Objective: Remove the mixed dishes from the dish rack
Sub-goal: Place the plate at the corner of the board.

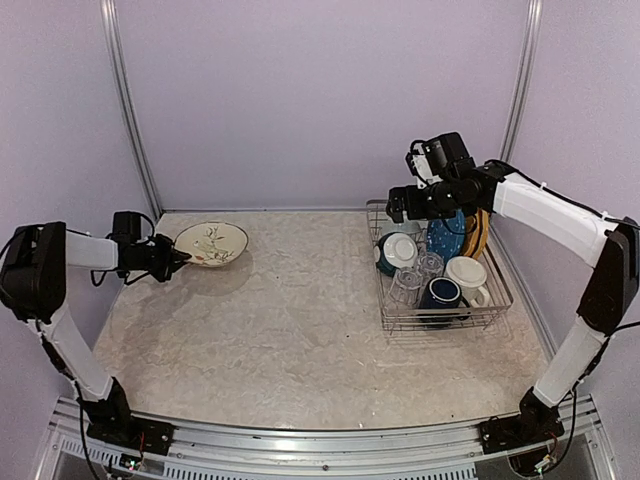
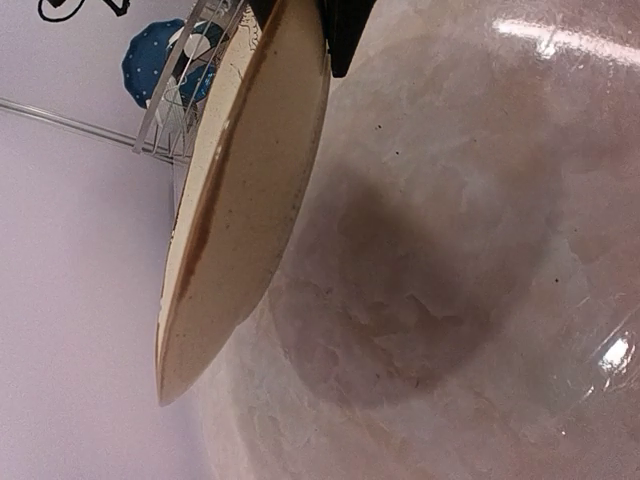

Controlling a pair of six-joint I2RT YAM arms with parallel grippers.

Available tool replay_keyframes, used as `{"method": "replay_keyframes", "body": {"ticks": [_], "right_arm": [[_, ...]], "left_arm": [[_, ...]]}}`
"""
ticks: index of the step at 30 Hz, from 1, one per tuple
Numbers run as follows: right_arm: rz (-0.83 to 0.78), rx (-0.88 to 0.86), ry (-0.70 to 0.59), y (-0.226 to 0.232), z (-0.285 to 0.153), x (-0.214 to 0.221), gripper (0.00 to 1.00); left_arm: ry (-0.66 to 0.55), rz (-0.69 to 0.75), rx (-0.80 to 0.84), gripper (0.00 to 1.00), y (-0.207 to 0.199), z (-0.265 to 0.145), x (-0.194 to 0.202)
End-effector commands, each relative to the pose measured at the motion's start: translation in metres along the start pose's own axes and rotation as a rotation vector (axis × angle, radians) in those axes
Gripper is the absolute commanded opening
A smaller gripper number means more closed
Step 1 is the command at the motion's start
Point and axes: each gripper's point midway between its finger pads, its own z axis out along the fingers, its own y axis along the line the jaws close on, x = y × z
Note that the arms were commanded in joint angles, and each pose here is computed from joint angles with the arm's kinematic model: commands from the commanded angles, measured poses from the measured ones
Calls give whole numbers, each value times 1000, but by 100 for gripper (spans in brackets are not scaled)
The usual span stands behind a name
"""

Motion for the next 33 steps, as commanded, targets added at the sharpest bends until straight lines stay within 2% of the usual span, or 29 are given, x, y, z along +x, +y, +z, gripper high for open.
{"method": "replay_keyframes", "body": {"ticks": [1,10,17,27,33], "right_arm": [[-39,-21,-19,2,-13,1,100],[-32,-17,-63,-3,-30,-1,100],[-27,-1,-69,-9,-35,3,100],[-5,68,-61,-24,-32,6,100],[19,153,-38,-46,-31,12,100]], "left_arm": [[-65,37,126,0,-32,10,-36],[-59,-5,98,0,-13,47,-62],[-51,-20,78,1,-2,60,-70],[-48,-1,-2,46,17,56,-62],[-43,13,-33,62,25,49,-54]]}}
